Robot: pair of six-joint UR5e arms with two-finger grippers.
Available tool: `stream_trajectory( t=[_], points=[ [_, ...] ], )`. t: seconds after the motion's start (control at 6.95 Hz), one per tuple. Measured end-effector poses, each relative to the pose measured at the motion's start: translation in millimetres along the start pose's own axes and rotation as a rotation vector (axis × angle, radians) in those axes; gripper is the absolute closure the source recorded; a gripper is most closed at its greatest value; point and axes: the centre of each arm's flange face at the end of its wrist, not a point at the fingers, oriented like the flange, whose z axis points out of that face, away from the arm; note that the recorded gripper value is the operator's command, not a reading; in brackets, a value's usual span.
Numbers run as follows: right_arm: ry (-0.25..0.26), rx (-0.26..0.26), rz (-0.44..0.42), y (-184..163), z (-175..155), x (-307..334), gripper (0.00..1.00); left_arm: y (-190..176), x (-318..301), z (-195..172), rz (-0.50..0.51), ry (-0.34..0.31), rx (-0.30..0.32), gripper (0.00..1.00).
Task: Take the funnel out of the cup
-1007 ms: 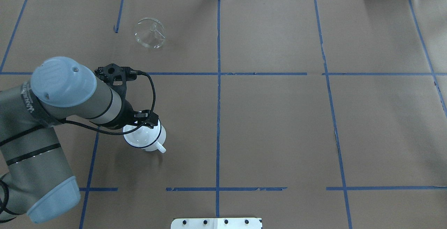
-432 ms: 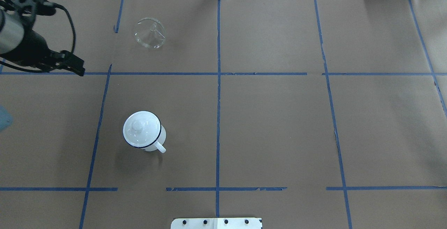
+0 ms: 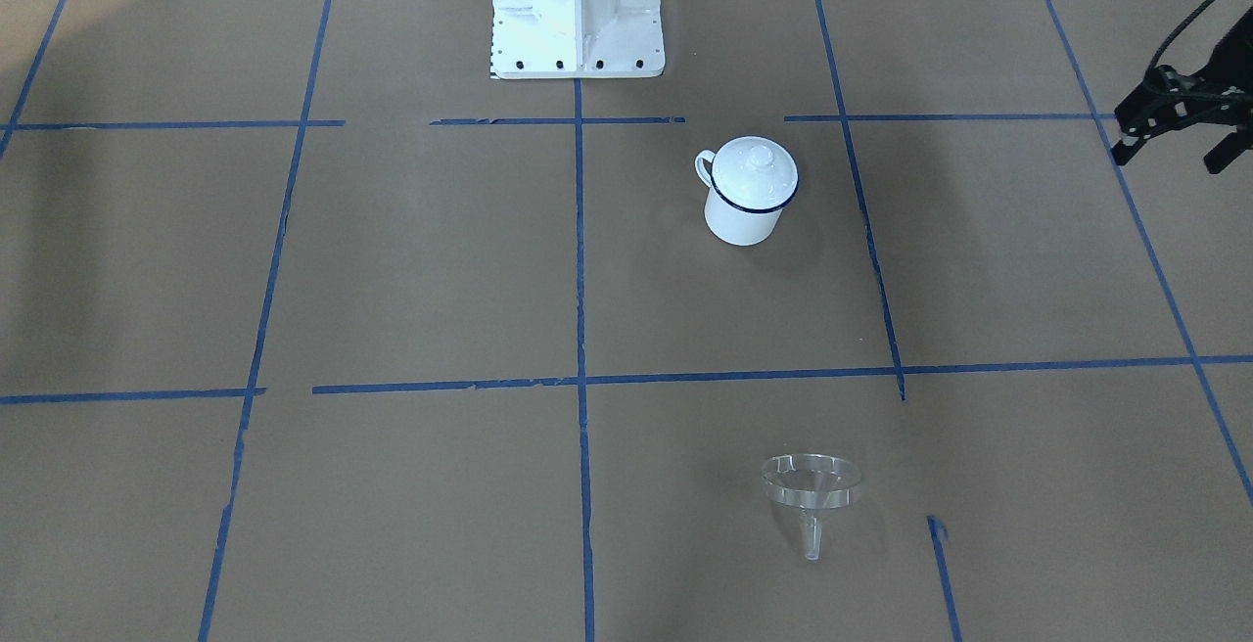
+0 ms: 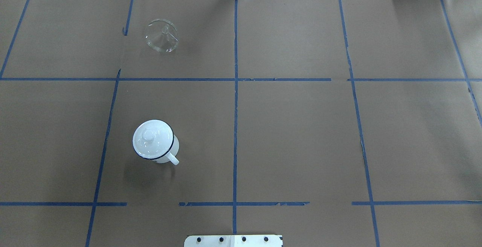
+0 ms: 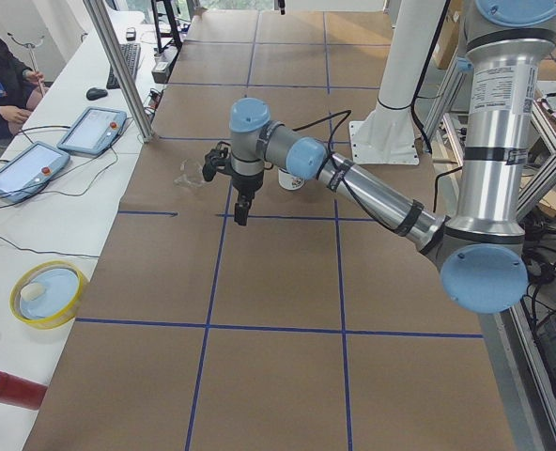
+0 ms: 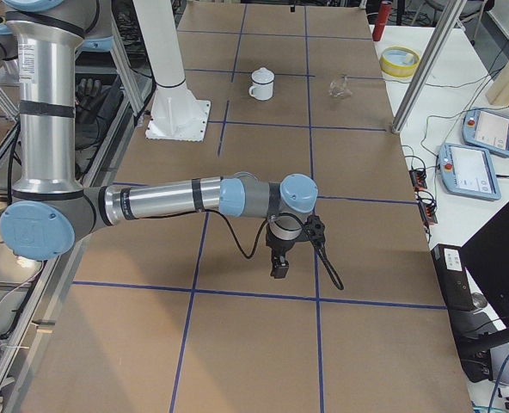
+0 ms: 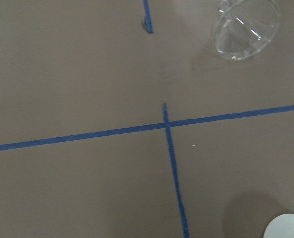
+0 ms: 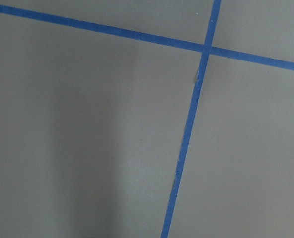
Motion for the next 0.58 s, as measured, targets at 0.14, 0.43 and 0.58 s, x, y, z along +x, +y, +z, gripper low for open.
stream_trajectory(
  t=[0.14,0.43,0.58],
  points=[
    [0.000,0.000,0.000,0,0,0,0.00,17,-69,6,-0.021,-0.005,-0.018,0.00],
    [0.000,0.001,-0.001,0,0,0,0.00,67,-208,-2,0.022,0.095,0.047,0.00],
    [0.000,0.001,-0.001,0,0,0,0.00,83,-238,-6,0.026,0.059,0.062,0.00]
  ],
)
